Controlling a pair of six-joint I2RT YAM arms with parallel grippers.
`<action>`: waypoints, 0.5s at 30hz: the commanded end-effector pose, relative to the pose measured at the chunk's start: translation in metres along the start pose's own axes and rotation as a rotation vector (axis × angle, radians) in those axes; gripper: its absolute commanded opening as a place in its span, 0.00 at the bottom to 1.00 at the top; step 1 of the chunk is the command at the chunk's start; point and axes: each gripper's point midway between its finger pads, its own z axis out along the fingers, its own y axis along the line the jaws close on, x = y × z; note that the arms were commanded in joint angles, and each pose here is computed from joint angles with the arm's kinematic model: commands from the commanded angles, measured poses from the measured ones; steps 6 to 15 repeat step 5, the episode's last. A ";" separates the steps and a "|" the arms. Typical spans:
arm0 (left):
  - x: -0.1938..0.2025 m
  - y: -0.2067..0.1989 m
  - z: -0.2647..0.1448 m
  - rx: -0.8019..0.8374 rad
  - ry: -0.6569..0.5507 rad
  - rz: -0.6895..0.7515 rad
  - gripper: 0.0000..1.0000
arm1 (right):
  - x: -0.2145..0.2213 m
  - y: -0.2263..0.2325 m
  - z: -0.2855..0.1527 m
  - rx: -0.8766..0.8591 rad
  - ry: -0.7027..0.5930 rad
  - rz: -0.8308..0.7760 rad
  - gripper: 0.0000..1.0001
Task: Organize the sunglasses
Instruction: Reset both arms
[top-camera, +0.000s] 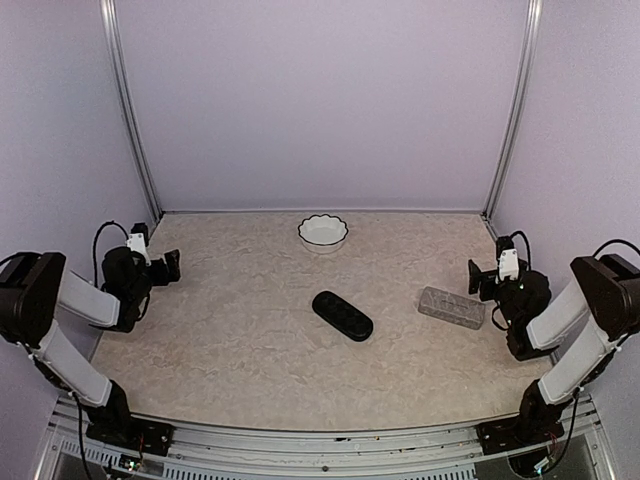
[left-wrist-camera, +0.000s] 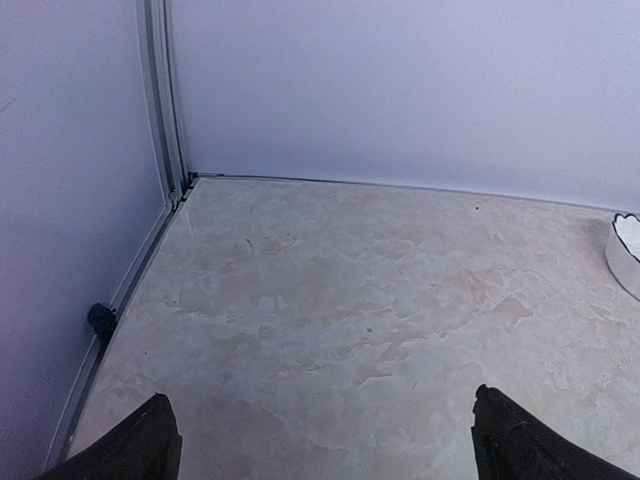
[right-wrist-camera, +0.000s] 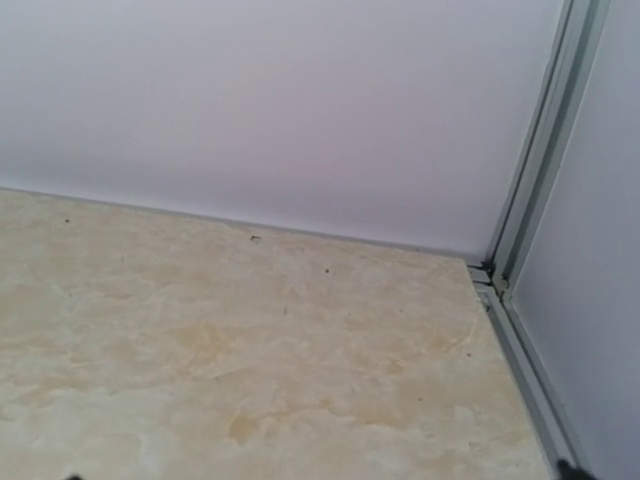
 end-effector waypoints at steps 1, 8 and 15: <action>-0.016 -0.005 0.000 0.054 -0.066 -0.001 0.99 | 0.003 -0.010 0.010 -0.011 0.023 0.045 1.00; -0.020 -0.008 -0.003 0.070 -0.076 0.004 0.99 | 0.001 -0.010 0.008 -0.017 0.012 0.038 1.00; -0.020 -0.008 -0.003 0.070 -0.076 0.004 0.99 | 0.001 -0.010 0.008 -0.017 0.012 0.038 1.00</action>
